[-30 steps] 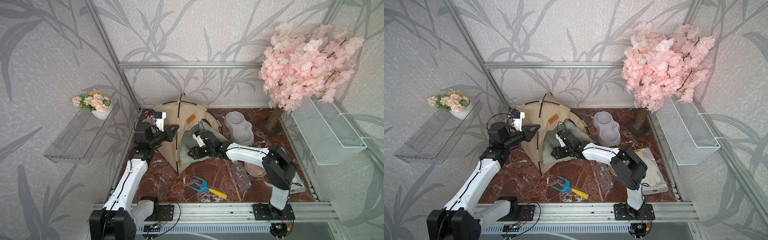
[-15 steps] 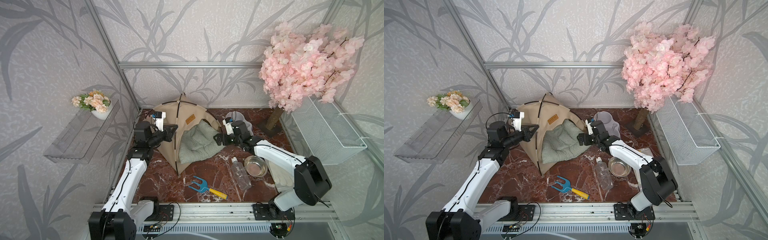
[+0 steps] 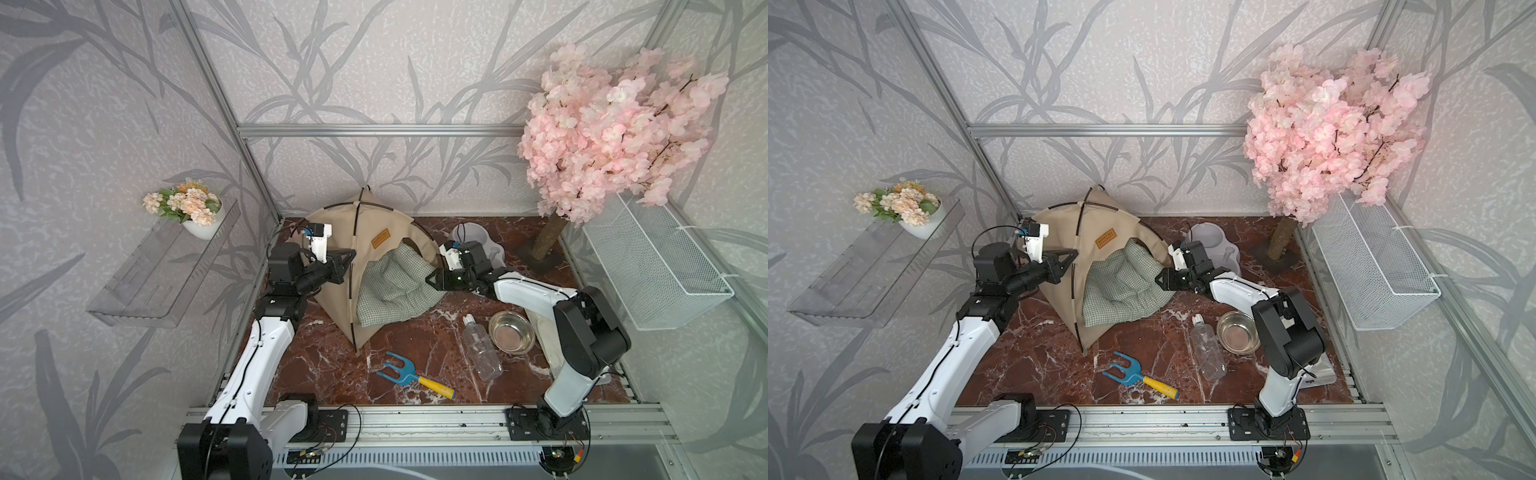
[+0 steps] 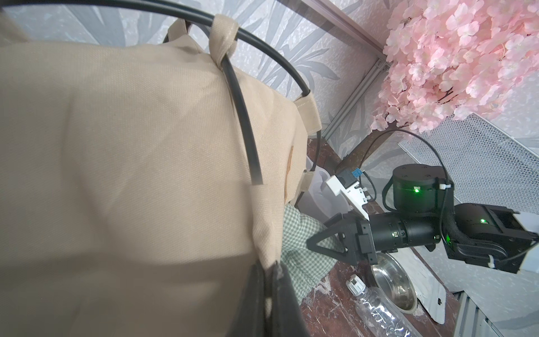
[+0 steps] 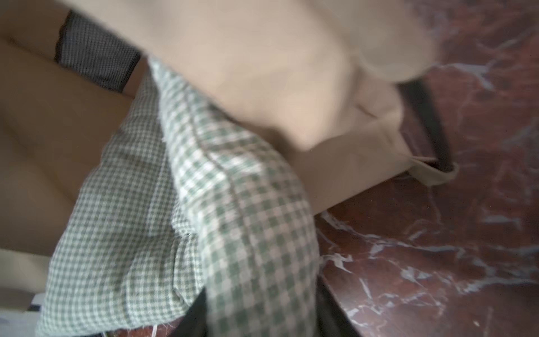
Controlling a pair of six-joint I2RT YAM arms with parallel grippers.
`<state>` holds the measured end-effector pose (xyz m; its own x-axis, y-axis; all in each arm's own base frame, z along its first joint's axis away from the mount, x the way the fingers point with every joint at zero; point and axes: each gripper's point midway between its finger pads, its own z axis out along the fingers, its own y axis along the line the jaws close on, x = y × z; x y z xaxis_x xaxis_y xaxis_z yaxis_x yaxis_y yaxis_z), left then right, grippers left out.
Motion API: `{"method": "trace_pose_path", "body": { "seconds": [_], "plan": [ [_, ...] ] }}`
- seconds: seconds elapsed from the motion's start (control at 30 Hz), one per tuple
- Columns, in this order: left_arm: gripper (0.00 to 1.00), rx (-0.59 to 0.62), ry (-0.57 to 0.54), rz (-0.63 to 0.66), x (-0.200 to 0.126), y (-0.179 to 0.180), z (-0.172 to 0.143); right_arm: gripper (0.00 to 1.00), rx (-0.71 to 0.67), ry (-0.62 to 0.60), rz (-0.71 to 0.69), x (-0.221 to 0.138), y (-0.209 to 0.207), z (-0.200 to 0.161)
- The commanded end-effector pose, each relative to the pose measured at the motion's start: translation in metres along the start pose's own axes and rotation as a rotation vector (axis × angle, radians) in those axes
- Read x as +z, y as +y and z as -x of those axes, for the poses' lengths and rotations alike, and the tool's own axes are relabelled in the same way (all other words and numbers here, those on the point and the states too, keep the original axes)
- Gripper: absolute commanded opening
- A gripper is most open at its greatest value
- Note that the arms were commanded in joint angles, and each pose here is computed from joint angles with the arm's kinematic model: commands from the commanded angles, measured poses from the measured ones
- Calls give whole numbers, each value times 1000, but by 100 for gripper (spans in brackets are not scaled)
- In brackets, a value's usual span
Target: Place the cushion in the tent.
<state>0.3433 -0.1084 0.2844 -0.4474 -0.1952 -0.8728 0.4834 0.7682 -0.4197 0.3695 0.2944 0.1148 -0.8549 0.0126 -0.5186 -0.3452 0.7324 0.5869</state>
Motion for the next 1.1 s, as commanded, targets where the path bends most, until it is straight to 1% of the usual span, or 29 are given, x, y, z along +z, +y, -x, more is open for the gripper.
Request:
{"method": "trace_pose_path", "body": {
  "seconds": [0.0,0.07,0.17,0.23,0.33,0.47,0.5,0.53,0.57,0.63,0.73,0.83,0.9,0.97,1.03,1.07],
  "plan": [
    [0,-91,133,-3,2,6,-46,24,-140,-72,161,-15,96,14],
    [0,-99,132,-24,3,3,-49,24,-223,-37,179,-4,127,-4],
    [0,-101,145,-23,3,3,-56,26,-300,61,168,32,140,-40],
    [0,-98,151,-16,2,4,-59,29,-330,91,203,50,147,-58],
    [0,-96,164,-6,1,5,-63,40,-361,131,277,67,158,-80],
    [0,-89,167,19,2,10,-60,61,-360,110,361,66,164,-87],
    [0,-91,164,21,3,11,-59,66,-366,112,363,66,163,-89],
    [0,-90,158,24,4,11,-56,71,-391,136,376,66,170,-103],
    [0,-92,155,26,5,12,-55,76,-404,152,367,67,168,-109],
    [0,-93,145,28,5,12,-51,81,-429,185,307,73,157,-117],
    [0,-89,137,27,5,10,-45,81,-473,248,114,89,129,-126],
    [0,-94,130,20,6,8,-40,77,-469,282,-70,101,101,-125],
    [0,-95,128,-1,6,1,-36,71,-467,269,-145,103,91,-118],
    [0,-98,130,-17,6,-4,-33,57,-487,230,-217,101,83,-107],
    [0,-103,142,-32,7,-10,-32,40,-540,165,-284,95,77,-89],
    [0,-109,155,-37,8,-11,-34,35,-562,137,-296,93,77,-83]
  ]
}}
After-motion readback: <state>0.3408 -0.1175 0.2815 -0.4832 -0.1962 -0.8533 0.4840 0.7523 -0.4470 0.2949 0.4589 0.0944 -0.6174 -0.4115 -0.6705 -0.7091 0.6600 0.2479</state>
